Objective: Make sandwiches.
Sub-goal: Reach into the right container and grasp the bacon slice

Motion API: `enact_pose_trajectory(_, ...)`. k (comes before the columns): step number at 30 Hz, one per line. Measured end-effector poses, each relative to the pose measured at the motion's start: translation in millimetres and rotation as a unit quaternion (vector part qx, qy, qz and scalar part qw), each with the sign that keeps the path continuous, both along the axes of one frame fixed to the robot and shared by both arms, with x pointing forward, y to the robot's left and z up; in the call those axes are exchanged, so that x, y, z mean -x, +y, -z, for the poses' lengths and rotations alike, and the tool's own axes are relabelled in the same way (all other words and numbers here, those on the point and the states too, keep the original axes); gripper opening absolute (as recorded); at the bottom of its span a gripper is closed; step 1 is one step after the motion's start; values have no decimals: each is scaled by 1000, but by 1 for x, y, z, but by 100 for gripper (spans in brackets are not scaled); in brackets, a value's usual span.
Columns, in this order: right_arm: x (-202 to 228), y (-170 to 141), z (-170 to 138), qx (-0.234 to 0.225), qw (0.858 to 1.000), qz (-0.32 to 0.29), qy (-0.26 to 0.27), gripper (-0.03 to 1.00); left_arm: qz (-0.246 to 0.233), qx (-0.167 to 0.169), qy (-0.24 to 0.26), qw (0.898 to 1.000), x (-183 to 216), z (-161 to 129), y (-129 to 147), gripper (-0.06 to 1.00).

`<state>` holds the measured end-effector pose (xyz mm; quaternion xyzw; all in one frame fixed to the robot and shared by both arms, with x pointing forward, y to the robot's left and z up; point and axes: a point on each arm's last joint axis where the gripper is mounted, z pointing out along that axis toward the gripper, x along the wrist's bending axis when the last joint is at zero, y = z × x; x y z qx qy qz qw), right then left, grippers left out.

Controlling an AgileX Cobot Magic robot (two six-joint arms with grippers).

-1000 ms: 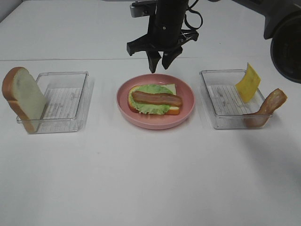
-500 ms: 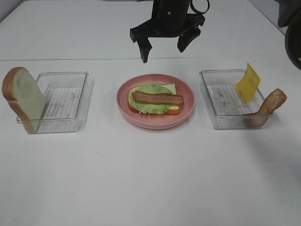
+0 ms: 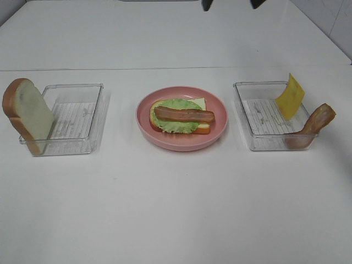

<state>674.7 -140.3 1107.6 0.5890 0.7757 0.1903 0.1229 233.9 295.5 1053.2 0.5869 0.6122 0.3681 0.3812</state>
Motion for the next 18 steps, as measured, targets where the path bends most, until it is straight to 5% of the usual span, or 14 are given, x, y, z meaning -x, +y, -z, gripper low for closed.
enact_pose_trajectory(6, 4, -56, 6, 13, 998, 51, 33, 93, 0, 0, 0, 1000, 0, 0, 0, 99)
enact_pose_trajectory(10, 13, -104, 37, 26, 990, 96, 101, 93, 0, 0, 0, 1000, 0, 0, 0, 99)
enact_pose_trajectory(18, 28, -149, 81, 25, 972, 138, 188, 93, 0, 0, 0, 1000, 0, 0, 0, 99)
